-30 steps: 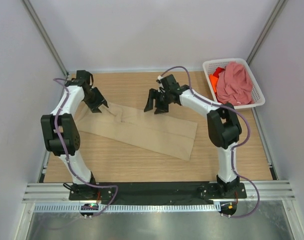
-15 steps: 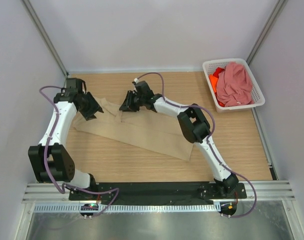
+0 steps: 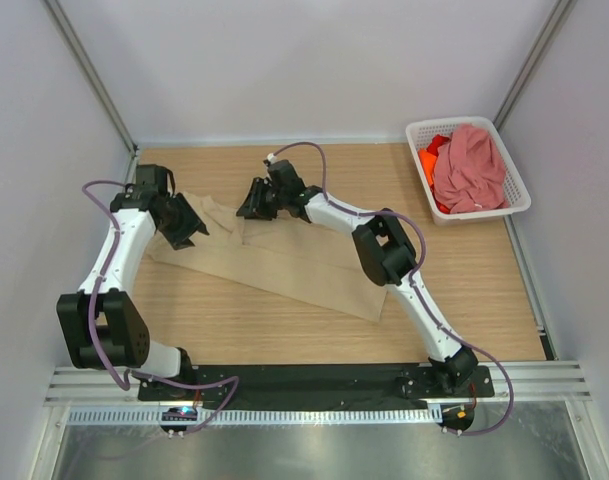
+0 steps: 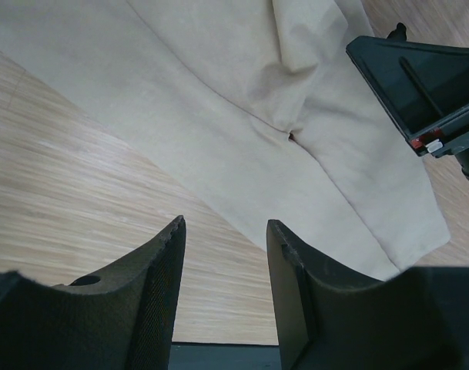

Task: Fold and stack the t-shirts
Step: Fold the tshirt

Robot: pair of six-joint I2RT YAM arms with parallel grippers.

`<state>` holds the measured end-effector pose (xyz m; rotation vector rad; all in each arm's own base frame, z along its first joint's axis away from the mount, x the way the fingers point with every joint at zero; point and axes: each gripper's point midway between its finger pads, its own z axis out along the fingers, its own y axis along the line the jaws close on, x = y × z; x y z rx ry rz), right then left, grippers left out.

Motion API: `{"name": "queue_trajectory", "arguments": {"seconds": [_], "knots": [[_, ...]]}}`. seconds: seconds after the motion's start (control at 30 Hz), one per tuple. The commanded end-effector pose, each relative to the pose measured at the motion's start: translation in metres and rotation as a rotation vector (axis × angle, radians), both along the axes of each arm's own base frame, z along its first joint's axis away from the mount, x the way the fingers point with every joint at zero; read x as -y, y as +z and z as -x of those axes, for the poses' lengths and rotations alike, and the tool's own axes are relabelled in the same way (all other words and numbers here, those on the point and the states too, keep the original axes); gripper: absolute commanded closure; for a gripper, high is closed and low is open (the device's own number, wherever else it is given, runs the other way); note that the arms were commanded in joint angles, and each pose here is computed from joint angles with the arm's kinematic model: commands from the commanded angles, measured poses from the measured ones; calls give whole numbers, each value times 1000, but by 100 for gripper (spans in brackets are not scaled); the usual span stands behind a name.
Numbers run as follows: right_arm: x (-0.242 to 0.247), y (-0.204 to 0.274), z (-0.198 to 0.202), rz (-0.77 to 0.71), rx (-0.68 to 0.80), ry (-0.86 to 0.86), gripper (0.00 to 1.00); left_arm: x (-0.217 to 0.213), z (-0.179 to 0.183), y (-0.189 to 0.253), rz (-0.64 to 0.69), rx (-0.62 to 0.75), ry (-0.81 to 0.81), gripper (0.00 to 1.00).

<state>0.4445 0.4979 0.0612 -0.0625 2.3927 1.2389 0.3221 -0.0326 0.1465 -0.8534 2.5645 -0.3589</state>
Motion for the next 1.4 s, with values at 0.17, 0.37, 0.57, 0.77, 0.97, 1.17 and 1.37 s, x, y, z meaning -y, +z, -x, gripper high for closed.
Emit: {"name": "queue_trajectory", "arguments": {"seconds": [0.17,0.37,0.57,0.77,0.97,1.17,1.37], "knots": [[-7,-2,-13,22,59,18,60,1,-7,13,9,59,-5,52],[-3,-9,-15,57,65,20,59,1,-5,10,3,52,-10,52],[-4,-15,-14,53,48,24,59,0,-5,10,1,49,-13,52],[-13,-10,-14,6,43,41,64,0,-7,10,0,42,-17,52],[-20,9,-18,-37,55,40,88,-4,-7,15,-3,48,-5,52],[-20,35,-17,-57,69,37,99,-11,-8,25,-19,69,13,52],[-24,61,4,-82,58,90,99,-21,-8,25,-18,55,52,52]]}}
